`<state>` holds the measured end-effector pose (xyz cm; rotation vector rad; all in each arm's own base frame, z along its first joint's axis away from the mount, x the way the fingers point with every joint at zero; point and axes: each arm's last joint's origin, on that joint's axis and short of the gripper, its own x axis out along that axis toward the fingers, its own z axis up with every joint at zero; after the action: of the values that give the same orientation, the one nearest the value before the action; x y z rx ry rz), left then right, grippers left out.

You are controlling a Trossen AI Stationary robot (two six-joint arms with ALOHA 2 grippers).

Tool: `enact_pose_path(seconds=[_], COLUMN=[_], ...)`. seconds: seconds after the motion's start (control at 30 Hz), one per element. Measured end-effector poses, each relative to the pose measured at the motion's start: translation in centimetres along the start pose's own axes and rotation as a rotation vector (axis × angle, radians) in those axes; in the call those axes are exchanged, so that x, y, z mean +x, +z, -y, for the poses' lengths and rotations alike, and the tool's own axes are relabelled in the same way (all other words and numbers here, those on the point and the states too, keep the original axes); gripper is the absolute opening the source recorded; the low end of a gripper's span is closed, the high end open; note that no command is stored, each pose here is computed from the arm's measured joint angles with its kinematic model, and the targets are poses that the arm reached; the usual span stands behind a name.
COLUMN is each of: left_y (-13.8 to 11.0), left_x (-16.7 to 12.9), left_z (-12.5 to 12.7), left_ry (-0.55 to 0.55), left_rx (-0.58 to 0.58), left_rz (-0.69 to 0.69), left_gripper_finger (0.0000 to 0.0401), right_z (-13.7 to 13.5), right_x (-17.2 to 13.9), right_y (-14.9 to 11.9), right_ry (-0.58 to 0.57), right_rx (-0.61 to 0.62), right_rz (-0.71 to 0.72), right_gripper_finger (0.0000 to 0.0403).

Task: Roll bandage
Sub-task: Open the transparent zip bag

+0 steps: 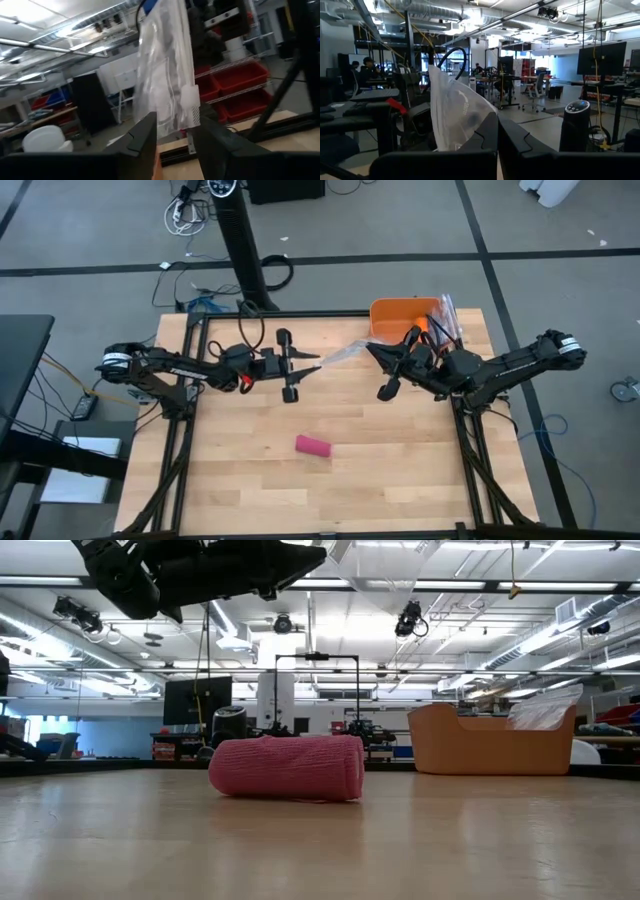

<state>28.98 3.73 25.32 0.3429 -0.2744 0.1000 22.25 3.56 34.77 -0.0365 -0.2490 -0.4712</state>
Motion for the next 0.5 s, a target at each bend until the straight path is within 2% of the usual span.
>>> enact_pose_path(seconds=[0.1, 0.27, 0.5], left_y=[-0.04, 0.02, -0.21], left_x=[0.0, 0.0, -0.21], left_z=[-0.12, -0.17, -0.06], left_ry=[0.04, 0.052, 0.048], left_rx=[0.011, 0.026, 0.048], left_rz=[-0.014, -0.01, -0.018], left_gripper_finger=[0.0101, 0.0015, 0.0004], right_z=[-0.01, -0.05, -0.5], right_x=[0.0, -0.02, -0.33], right_y=[0.0, -0.01, -0.98], right_ry=[0.003, 0.005, 0.019], right_rx=[0.0, 0.0, -0.026], right_rz=[0.0, -0.001, -0.092], right_gripper_finger=[0.0, 0.0, 0.0007])
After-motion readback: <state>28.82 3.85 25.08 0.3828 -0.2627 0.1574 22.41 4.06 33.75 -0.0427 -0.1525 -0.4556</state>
